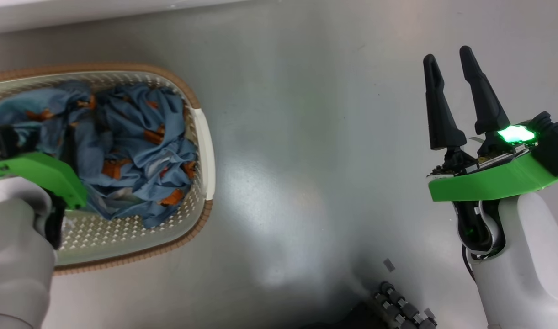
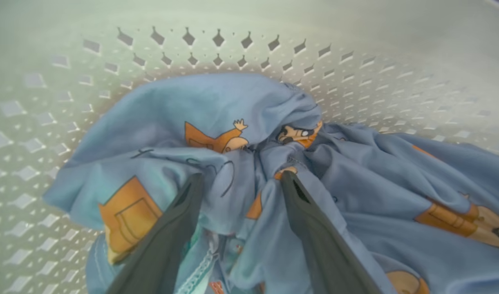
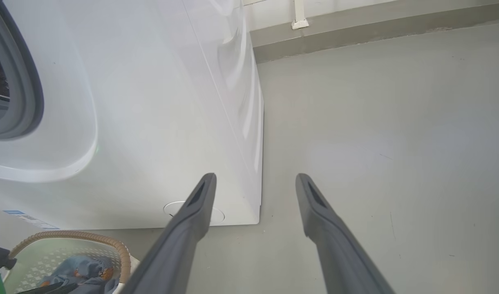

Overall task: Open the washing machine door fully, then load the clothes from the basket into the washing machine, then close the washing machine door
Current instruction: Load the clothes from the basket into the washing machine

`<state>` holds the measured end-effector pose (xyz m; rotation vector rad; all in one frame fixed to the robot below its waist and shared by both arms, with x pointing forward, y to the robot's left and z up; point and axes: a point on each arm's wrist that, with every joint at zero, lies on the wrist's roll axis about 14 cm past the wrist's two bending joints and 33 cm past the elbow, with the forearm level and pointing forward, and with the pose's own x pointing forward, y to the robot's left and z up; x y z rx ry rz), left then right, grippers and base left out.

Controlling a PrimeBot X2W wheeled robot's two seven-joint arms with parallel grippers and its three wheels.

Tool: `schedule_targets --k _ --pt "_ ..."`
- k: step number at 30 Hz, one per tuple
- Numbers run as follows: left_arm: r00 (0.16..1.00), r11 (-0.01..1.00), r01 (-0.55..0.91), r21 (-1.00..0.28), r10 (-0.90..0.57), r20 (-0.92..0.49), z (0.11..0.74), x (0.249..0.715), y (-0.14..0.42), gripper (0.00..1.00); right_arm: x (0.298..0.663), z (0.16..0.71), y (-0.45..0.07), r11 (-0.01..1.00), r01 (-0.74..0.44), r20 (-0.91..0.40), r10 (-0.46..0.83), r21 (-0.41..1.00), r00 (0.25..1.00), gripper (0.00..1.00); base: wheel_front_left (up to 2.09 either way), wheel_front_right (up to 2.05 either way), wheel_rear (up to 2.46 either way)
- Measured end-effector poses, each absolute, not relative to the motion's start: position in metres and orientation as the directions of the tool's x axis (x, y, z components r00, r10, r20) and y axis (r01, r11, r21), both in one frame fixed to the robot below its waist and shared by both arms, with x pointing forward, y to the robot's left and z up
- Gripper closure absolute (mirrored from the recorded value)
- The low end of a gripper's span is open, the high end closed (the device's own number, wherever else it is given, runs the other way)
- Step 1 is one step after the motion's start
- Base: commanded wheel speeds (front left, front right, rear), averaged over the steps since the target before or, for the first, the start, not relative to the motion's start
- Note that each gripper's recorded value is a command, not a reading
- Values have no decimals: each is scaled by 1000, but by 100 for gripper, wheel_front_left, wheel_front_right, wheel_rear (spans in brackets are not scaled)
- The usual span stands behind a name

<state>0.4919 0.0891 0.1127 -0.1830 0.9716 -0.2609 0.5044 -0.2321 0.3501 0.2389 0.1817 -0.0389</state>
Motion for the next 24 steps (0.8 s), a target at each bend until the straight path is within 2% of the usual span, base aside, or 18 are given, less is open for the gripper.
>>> schedule_targets --k 8,14,21,22,24 --pt "481 957 126 -260 -288 -828 94 492 92 0 501 342 -235 971 77 -203 -31 226 979 0 0 0 0" --pt "390 962 110 -250 -274 -879 78 482 91 0 499 334 -238 972 87 -222 -37 218 974 0 0 0 0" --pt "321 967 92 -238 -255 -912 70 469 93 0 498 330 -239 972 91 -231 -40 215 972 0 0 0 0" --pt "321 967 88 -238 -254 -912 69 469 93 22 498 330 -239 972 91 -231 -39 216 972 0 0 0 0" --pt "323 968 82 -239 -252 -912 70 469 94 97 498 330 -238 972 89 -230 -38 218 972 0 0 0 0"
